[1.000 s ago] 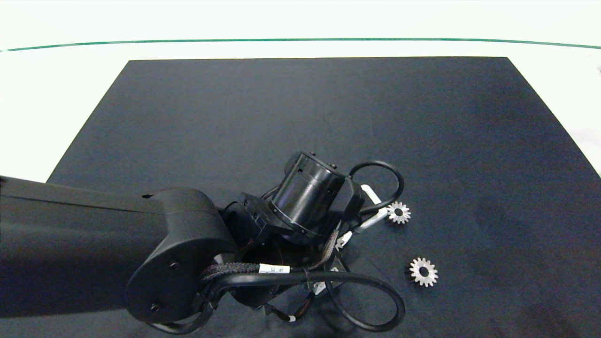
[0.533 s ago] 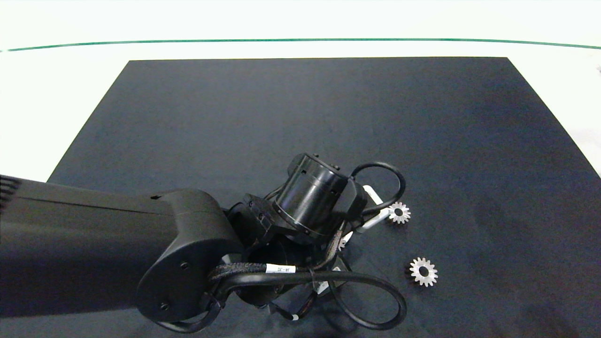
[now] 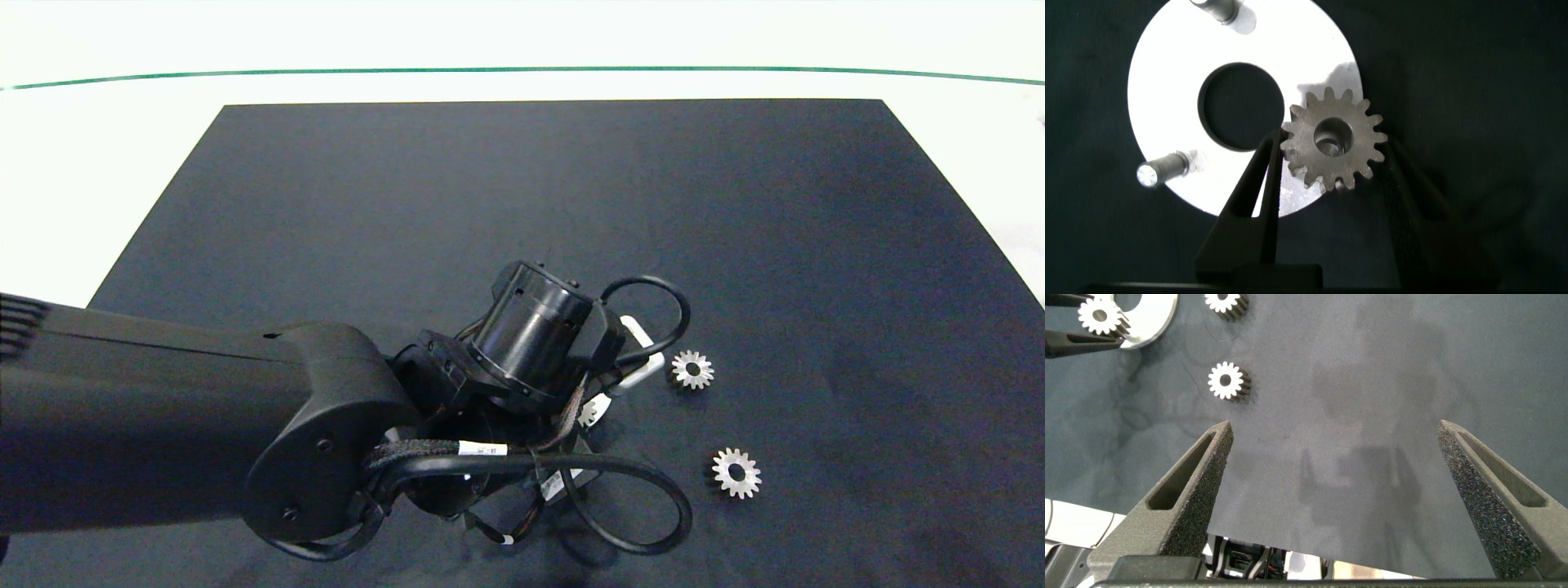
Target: Install three planetary gears onto the carrier pins
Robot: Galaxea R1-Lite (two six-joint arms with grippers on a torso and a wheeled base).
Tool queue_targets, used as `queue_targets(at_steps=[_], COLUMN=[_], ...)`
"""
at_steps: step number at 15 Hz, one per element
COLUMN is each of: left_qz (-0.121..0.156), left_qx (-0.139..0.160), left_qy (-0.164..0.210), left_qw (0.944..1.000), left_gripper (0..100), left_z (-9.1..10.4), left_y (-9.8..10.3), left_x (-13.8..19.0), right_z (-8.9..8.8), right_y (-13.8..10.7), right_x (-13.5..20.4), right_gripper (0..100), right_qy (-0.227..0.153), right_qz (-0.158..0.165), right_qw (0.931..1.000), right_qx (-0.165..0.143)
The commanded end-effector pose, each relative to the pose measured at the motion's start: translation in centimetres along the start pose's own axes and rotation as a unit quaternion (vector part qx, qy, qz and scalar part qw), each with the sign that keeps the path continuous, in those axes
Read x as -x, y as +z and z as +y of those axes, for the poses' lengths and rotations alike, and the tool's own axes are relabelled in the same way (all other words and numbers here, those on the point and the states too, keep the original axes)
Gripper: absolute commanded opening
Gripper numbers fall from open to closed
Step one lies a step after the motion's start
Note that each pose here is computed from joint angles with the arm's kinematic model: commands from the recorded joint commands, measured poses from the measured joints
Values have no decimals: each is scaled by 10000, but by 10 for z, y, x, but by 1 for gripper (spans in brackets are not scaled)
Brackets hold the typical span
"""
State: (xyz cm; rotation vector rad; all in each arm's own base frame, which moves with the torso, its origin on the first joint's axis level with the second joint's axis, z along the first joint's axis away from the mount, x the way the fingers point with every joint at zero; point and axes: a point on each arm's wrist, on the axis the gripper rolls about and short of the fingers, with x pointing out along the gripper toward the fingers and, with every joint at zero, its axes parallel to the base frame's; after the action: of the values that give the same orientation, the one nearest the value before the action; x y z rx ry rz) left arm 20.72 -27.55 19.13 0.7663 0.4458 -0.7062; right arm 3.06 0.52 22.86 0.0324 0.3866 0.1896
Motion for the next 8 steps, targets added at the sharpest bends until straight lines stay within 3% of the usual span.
queue_targets(at_steps=[1, 8], left_qz=[-54, -55], left_qx=[20, 31], left_qy=[48, 50], left_qw=[10000, 10000], left_gripper=[25, 25], left_z=[3, 4], left_y=[1, -2], left_x=[5, 11], right_z=[0, 0], right_y=[1, 1], right_x=[0, 2], right_gripper=[100, 100], right_qy=[0, 1], right_qz=[3, -43], right_qw=[10000, 10000], right_qx=[0, 13])
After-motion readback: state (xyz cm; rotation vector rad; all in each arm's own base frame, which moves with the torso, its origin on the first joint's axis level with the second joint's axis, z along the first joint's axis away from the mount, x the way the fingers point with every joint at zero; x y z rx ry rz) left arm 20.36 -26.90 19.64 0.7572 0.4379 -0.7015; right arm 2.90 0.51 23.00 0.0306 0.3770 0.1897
